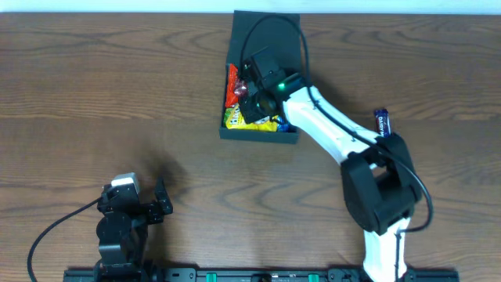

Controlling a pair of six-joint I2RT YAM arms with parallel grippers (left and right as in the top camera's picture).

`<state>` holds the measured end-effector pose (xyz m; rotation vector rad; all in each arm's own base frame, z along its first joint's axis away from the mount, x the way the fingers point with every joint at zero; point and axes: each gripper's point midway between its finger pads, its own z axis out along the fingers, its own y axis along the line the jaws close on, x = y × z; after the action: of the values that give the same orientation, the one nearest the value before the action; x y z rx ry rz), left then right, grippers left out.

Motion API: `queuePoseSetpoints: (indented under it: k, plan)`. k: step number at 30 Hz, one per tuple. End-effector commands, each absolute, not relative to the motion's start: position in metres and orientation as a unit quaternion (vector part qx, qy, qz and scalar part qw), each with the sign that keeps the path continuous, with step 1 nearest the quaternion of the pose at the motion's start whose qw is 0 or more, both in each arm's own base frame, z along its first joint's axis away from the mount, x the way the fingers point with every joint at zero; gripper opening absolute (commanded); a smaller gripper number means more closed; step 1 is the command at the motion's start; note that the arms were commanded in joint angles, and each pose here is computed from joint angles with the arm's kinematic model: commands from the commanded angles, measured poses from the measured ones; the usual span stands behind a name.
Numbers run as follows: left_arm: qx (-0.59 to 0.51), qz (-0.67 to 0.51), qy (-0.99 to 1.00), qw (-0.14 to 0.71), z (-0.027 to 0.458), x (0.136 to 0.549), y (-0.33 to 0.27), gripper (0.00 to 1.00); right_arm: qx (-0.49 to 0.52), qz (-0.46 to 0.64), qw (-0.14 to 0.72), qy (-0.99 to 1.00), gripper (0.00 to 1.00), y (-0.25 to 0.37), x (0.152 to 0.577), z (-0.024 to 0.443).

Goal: Pack container
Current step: 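Press the bags down inside the box with the right gripper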

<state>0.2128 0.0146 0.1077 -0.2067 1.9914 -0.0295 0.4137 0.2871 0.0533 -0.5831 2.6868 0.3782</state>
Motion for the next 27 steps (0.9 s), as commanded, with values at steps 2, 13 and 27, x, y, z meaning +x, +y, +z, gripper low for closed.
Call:
queuePoseSetpoints:
  k: [2, 13, 27]
  plan:
    - [-0.089, -0.003, 0.840, 0.535, 0.101, 0.212, 0.018, 0.95, -0.234, 0.119, 0.135, 0.955, 0.01, 0.290, 0.399, 0.011]
    - [-0.089, -0.003, 0.840, 0.535, 0.101, 0.212, 0.018, 0.95, -0.235, 0.152, 0.236, 0.930, 0.01, 0.299, 0.420, 0.106]
    - [-0.089, -0.003, 0.840, 0.535, 0.101, 0.212, 0.018, 0.95, -0.211, 0.139, 0.333, 0.909, 0.02, 0.293, 0.459, 0.142]
